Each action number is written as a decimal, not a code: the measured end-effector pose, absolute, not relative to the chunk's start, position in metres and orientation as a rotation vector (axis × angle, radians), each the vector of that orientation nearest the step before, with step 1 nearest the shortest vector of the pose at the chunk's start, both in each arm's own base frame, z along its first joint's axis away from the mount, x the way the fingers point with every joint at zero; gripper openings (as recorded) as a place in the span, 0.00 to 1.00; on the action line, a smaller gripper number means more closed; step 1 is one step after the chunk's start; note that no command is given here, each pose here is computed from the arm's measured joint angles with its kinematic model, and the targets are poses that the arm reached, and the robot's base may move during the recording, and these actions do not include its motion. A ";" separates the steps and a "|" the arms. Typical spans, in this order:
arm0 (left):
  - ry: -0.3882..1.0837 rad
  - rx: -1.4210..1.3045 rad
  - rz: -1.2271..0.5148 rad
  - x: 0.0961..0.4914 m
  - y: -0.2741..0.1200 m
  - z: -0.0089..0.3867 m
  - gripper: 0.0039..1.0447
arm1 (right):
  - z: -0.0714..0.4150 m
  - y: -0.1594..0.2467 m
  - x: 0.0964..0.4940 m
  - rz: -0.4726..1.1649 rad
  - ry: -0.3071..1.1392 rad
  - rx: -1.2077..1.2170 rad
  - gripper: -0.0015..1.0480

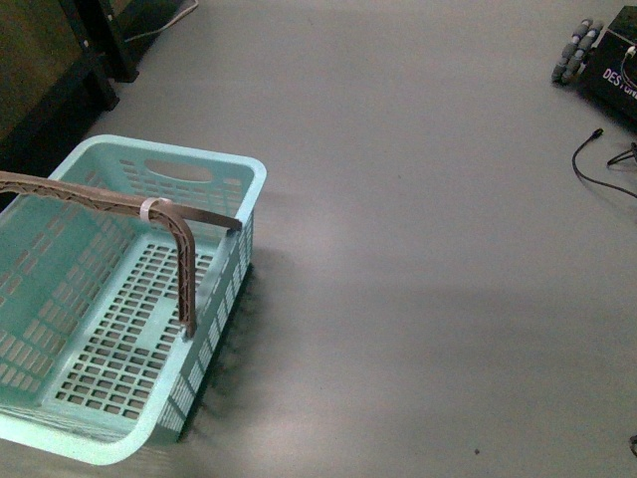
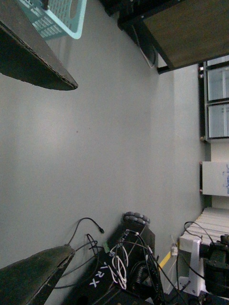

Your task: Pick lemon and mango into basket

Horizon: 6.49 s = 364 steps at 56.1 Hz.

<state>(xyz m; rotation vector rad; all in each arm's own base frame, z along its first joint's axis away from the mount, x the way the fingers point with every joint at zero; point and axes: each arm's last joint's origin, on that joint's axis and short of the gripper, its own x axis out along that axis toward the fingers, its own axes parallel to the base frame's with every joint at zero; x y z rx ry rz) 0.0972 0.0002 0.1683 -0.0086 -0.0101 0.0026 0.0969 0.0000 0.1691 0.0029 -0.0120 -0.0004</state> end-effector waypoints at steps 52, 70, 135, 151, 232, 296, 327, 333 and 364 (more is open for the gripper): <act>0.448 -1.114 0.085 0.168 0.006 0.156 0.94 | 0.169 0.000 0.097 0.000 -0.012 0.003 0.92; 0.485 -1.286 0.330 0.244 0.020 0.104 0.94 | 0.169 0.000 0.097 0.000 -0.012 0.003 0.92; 0.627 -1.332 0.478 0.376 -0.021 0.042 0.28 | 0.169 0.000 0.097 0.000 -0.012 0.003 0.92; 0.602 -1.374 0.481 0.336 -0.012 0.093 0.27 | 0.169 0.000 0.097 0.000 -0.012 0.003 0.92; 0.261 -1.461 0.177 0.173 -0.003 0.338 0.27 | 0.169 0.000 0.097 0.000 -0.012 0.003 0.92; 0.261 -1.458 0.176 0.173 -0.003 0.338 0.27 | 0.169 0.000 0.097 0.001 -0.012 0.002 0.92; 0.261 -1.456 0.175 0.173 -0.003 0.338 0.27 | 0.169 0.000 0.097 -0.001 -0.012 0.004 0.92; 0.261 -1.457 0.175 0.173 -0.003 0.338 0.27 | 0.169 0.000 0.097 0.000 -0.012 0.003 0.92; 0.261 -1.456 0.174 0.173 -0.003 0.339 0.27 | 0.169 0.000 0.097 0.000 -0.012 0.003 0.92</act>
